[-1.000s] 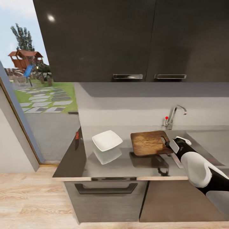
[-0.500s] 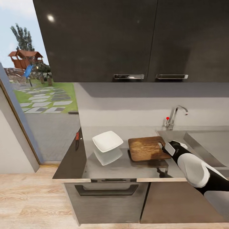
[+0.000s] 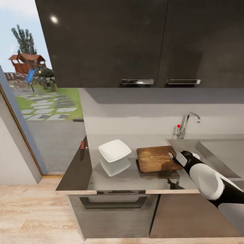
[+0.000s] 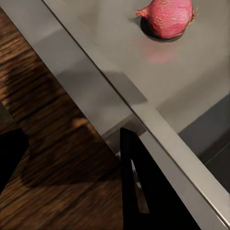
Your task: In the kitchen, take the Vidalia onion out of the sink, dice it on the chopping board with the paring knife, put the diced onion into the bowl on the countertop, then place both the paring knife and the chopping board into the sink.
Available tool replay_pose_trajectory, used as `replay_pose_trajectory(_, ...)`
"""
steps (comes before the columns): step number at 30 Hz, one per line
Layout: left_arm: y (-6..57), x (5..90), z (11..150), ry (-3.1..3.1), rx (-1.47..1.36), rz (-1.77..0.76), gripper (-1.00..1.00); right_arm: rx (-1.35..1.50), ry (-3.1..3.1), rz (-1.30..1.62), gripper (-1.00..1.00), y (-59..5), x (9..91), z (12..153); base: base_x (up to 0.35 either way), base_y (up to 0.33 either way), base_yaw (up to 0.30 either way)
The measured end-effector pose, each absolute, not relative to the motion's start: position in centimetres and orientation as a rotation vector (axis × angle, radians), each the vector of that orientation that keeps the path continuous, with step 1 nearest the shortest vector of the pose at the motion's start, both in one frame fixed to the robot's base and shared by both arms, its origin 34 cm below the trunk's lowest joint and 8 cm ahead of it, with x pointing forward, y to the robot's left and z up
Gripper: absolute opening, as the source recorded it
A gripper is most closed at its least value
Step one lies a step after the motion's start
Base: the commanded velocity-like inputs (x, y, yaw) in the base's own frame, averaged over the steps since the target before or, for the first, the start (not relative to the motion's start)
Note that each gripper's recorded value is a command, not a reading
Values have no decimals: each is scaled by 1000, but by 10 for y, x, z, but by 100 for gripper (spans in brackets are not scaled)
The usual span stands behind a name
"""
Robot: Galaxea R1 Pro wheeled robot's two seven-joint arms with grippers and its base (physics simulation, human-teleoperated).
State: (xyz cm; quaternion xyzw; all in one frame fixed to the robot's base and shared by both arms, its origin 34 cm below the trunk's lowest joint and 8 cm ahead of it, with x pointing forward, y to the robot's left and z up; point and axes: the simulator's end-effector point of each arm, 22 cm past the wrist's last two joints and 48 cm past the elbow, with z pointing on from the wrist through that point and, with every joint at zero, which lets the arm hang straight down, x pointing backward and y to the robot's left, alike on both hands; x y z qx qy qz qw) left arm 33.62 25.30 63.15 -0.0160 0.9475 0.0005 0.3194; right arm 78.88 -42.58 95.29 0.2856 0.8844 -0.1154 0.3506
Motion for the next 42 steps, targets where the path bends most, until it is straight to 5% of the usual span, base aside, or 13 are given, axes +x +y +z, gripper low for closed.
replay_pose_trajectory(42, 253, 325, 625, 2523, -42, 2, 100, 796, 2320, -261, -100, -419, 787, 928, 35, 15, 0)
